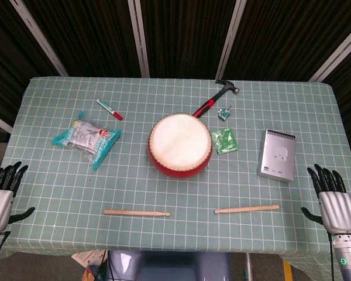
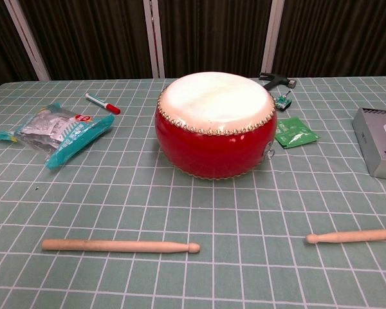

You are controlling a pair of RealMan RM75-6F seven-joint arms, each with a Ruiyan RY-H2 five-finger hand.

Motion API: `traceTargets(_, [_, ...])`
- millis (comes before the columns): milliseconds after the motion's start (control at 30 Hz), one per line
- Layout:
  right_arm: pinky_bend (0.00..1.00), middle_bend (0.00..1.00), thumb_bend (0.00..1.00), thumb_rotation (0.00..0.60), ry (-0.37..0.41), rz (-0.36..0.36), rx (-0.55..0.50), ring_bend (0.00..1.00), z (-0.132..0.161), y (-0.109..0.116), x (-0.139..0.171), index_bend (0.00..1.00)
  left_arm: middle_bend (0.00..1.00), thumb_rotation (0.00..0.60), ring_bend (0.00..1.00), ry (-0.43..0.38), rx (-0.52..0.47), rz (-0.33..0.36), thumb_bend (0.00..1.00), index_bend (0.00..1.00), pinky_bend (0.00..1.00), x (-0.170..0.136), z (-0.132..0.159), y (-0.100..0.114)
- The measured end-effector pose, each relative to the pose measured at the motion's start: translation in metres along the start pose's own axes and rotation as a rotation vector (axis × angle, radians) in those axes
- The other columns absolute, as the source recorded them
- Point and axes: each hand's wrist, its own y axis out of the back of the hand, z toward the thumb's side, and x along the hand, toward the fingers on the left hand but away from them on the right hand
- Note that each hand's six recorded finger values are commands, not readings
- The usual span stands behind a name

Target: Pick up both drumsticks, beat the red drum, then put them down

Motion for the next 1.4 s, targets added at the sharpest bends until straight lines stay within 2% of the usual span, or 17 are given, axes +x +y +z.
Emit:
traceTargets(233, [0.04,0.0,0.21,0.6,0.031,-0.049,-0.026,0.0,0.003,0.005,0.0,0.0,0.0,0.6,0.0,-0.001,-0.001,0.0,0.04,0.0,0.05,0.0,0.0,0.001])
traceTargets(400, [0.04,0.0,0.21,0.6,0.04,-0.028,-0.026,0.0,0.004,0.002,0.001,0.0,0.0,0.6,0.0,0.0,-0.001,0.001,0.04,0.0,0.05,-0.001,0.0,0.0])
traceTargets(433, [0.05,0.0,0.21,0.6,0.042,-0.022,-0.023,0.0,0.004,0.001,0.001,0.0,0.0,0.6,0.0,0.001,-0.003,-0.001,0.04,0.0,0.05,0.0,0.0,0.0])
traceTargets(500, [0.13,0.02,0.21,0.6,0.047,-0.001,-0.016,0.05,0.004,-0.002,0.001,0.0,0.0,0.6,0.0,0.003,-0.006,-0.005,0.04,0.0,0.05,0.0,0.0,-0.001])
traceTargets(533, [0.24,0.09,0.21,0.6,0.049,0.009,-0.012,0.14,0.005,-0.004,0.001,0.0,0.0,0.6,0.0,0.003,-0.008,-0.008,0.04,0.0,0.05,0.001,0.0,-0.001])
traceTargets(567, [0.39,0.21,0.21,0.6,0.053,0.02,-0.007,0.3,0.005,-0.005,0.001,0.04,0.0,0.6,0.0,0.004,-0.008,-0.01,0.04,0.0,0.05,0.001,0.0,-0.001])
traceTargets(633, [0.65,0.49,0.21,0.6,0.062,0.042,0.01,0.63,0.007,-0.008,0.001,0.17,0.0,0.6,0.0,0.005,-0.009,-0.014,0.04,0.0,0.05,0.001,0.0,-0.002])
traceTargets(667, [0.72,0.57,0.21,0.6,0.068,0.051,0.019,0.72,0.008,-0.01,0.001,0.23,0.0,0.6,0.0,0.005,-0.01,-0.014,0.04,0.0,0.05,0.001,0.0,-0.002])
traceTargets(733, [0.83,0.73,0.21,0.6,0.086,0.08,0.038,0.87,0.012,-0.015,0.001,0.33,0.0,0.6,0.0,0.007,-0.011,-0.016,0.04,0.0,0.05,0.002,0.0,-0.002])
traceTargets(833, [0.94,0.87,0.21,0.6,0.124,0.119,0.083,0.98,0.023,-0.025,0.003,0.42,0.0,0.6,0.0,0.004,-0.012,-0.019,0.04,0.0,0.05,0.002,0.002,-0.003])
traceTargets(1033, [1.0,0.99,0.22,0.6,0.161,0.187,0.171,1.0,0.046,-0.05,0.001,0.48,0.0,0.6,0.0,-0.001,-0.013,-0.017,0.04,0.0,0.05,0.001,0.003,-0.002])
traceTargets(1200, [1.0,1.0,0.23,0.6,0.12,0.217,0.192,1.0,0.057,-0.068,-0.007,0.48,0.0,0.6,0.0,-0.003,-0.027,-0.021,0.04,0.0,0.05,0.001,0.001,-0.001])
traceTargets(1400, [1.0,1.0,0.24,0.6,0.101,0.215,0.189,1.0,0.073,-0.081,-0.016,0.48,0.0,0.6,0.0,-0.017,-0.033,-0.032,0.04,0.0,0.05,0.001,0.002,-0.001])
